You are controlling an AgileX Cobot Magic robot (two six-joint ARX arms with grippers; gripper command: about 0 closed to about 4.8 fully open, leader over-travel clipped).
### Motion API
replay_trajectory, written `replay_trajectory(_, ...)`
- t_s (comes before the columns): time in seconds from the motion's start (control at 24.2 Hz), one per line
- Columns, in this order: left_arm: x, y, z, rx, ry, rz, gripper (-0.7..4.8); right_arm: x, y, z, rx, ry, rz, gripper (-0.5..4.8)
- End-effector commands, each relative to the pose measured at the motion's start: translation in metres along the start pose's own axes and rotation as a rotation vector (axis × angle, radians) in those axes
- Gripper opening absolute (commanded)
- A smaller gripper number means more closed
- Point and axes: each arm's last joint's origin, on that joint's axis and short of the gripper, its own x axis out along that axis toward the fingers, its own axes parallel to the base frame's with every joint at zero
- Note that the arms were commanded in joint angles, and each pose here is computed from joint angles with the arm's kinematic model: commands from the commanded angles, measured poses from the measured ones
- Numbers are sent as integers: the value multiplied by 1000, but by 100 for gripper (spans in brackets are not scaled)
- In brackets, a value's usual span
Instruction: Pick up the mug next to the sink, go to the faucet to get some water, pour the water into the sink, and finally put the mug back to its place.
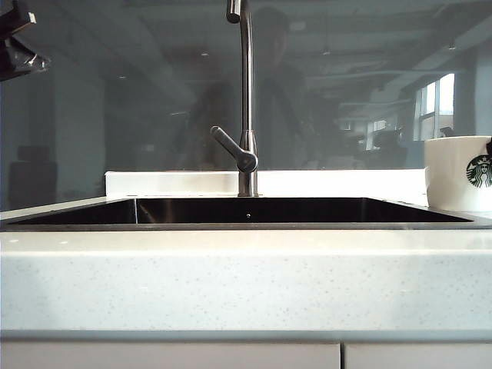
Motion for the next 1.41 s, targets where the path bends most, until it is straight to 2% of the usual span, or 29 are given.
replay_trajectory(0.04,6,0,5,9,-15,-43,-5,10,1,0,3,-22,15,234)
replay_trajectory(0.17,9,-1,9,15,-18,-81,-5,18,1,0,18,-26,21,234)
replay_trajectory(0.5,11,0,10,15,-18,-81,-5,28,2,1,25,-52,17,228)
replay_trajectory(0.54,11,0,10,13,-16,-81,-5,28,2,1,25,-53,17,213)
replay_trajectory(0.7,11,0,9,10,-8,-79,-5,29,2,0,25,-53,18,101)
replay_trajectory(0.79,11,0,9,11,-9,-78,-5,29,2,-1,30,-49,20,89)
replay_trajectory(0.91,11,0,9,9,-6,-78,-5,29,2,-1,56,-50,21,28)
replay_trajectory(1.08,11,0,8,8,-2,-77,-5,29,2,-1,79,-52,21,2)
replay_trajectory(1.41,14,3,1,1,22,-72,-5,29,1,4,160,-99,23,-1)
